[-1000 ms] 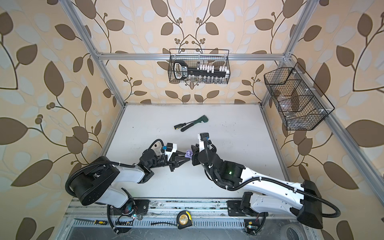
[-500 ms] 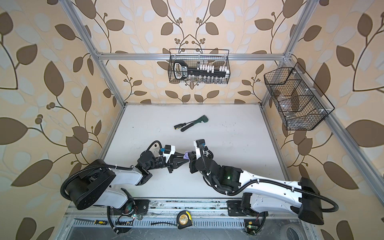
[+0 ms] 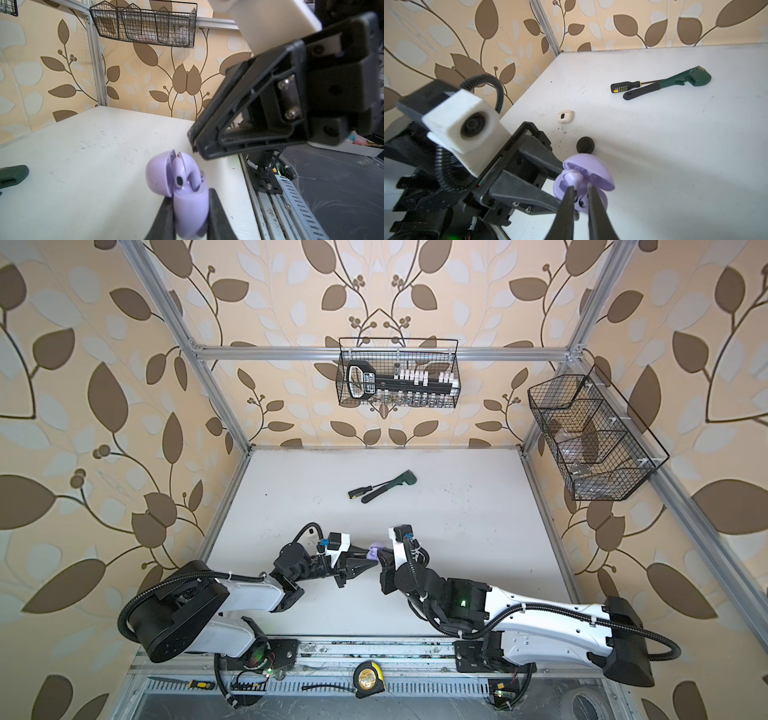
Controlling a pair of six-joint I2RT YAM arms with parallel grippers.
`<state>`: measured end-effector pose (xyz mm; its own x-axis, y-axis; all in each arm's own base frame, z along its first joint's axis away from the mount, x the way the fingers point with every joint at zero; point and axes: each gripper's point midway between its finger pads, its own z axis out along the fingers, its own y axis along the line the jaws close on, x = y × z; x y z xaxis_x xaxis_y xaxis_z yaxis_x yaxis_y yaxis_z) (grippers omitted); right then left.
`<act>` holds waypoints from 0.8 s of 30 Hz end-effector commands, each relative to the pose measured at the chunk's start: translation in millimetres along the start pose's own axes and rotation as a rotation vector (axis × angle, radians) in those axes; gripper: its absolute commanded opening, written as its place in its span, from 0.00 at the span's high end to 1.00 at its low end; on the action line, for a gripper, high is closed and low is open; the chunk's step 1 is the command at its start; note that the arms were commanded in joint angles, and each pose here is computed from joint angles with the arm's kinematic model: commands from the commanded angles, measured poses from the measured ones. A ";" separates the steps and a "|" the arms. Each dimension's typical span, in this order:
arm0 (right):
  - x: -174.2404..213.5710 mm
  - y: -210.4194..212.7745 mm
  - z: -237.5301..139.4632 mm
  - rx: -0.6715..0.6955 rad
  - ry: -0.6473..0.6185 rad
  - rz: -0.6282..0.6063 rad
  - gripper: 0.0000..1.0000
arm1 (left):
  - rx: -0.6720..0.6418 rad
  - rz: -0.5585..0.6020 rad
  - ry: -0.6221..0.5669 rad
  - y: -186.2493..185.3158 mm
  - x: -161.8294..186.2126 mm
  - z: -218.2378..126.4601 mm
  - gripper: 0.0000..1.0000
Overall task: Insert the wireless bluetooth earbuds into the charging case
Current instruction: 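Open the right gripper and draw it back from the case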
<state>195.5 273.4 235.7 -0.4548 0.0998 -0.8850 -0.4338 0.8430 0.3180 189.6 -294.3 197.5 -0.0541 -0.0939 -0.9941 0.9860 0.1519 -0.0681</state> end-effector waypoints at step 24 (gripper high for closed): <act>34.3 1.9 9.1 -0.030 0.095 0.011 0.93 | 0.056 0.240 -0.033 -26.1 -1.5 -5.5 1.00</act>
<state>190.6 283.5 218.0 -0.4989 0.0635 -0.8643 -0.4580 0.8273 0.3252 172.0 -294.2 180.5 0.0905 -0.0389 -0.9951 0.9880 0.1292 0.0848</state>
